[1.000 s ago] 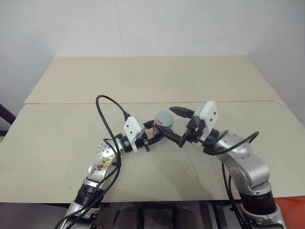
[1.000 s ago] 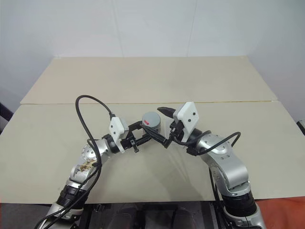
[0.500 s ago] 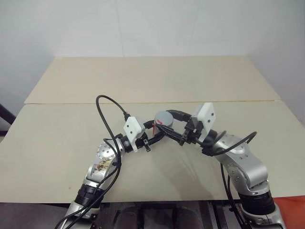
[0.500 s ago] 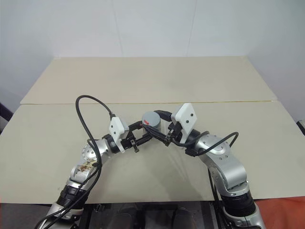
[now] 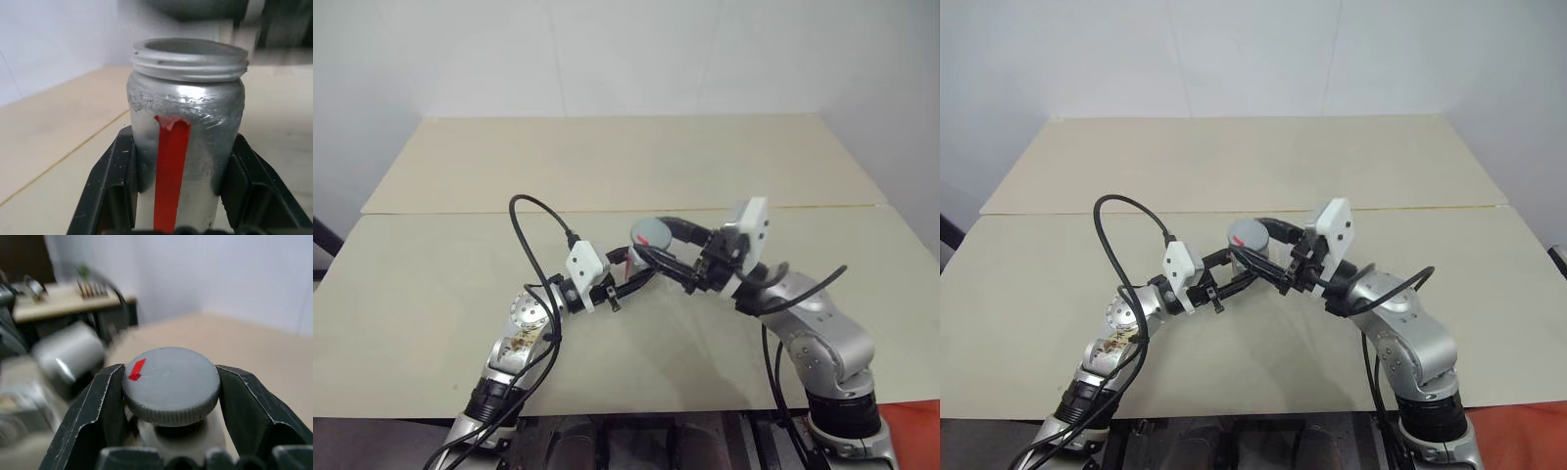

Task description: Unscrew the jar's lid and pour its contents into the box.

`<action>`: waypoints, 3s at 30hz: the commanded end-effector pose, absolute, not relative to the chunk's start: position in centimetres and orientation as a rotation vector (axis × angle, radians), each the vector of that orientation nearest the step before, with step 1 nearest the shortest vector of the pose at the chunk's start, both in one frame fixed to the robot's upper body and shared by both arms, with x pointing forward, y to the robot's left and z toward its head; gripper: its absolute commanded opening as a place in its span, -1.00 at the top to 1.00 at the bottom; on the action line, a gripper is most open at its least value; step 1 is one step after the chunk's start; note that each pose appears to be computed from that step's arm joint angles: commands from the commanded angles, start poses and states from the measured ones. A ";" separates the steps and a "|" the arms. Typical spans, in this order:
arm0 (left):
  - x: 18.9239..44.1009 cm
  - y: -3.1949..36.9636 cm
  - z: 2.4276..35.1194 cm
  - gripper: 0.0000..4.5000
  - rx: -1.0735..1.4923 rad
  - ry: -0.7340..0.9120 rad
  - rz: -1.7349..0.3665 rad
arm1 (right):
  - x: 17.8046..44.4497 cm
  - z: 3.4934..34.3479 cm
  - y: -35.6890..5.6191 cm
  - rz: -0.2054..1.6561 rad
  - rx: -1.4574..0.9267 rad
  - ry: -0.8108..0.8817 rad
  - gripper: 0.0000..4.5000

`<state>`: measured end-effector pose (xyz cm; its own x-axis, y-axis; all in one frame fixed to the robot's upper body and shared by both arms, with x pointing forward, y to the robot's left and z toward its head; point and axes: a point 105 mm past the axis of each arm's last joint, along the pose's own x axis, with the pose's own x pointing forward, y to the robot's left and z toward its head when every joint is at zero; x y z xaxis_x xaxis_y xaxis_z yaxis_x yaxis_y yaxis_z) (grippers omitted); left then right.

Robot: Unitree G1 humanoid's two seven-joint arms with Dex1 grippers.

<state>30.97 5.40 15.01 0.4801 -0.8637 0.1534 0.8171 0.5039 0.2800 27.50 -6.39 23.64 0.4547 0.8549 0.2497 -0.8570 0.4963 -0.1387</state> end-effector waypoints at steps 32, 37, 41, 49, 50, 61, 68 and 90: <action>32.2 5.9 16.7 0.17 0.197 -0.324 -0.998 | 25.1 10.4 -25.7 0.273 -0.231 0.604 -0.39; 32.3 6.1 16.9 0.17 0.201 -0.328 -0.979 | 25.1 10.3 -26.0 0.259 -0.230 0.618 -0.99; 32.6 6.1 16.8 0.17 0.216 -0.325 -0.966 | 26.2 12.7 -25.9 0.252 -0.216 0.511 -0.99; 34.9 4.3 16.7 0.17 0.298 -0.300 -0.950 | 25.2 17.8 -22.9 0.472 -0.292 0.303 -0.99; 35.2 4.0 16.8 0.17 0.302 -0.303 -0.955 | 25.1 18.1 -22.9 0.479 -0.311 0.290 -0.99; 39.3 -3.8 20.8 0.17 1.188 -0.812 -0.782 | 22.9 19.3 -20.5 0.610 -0.378 0.197 -0.99; 39.0 -6.5 20.9 0.17 1.618 -1.223 -0.665 | 22.4 19.6 -20.6 0.572 -0.358 0.172 -0.99; 40.1 -4.9 19.7 0.17 1.410 -0.939 -0.787 | 21.8 18.6 -20.7 0.532 -0.348 0.184 -0.99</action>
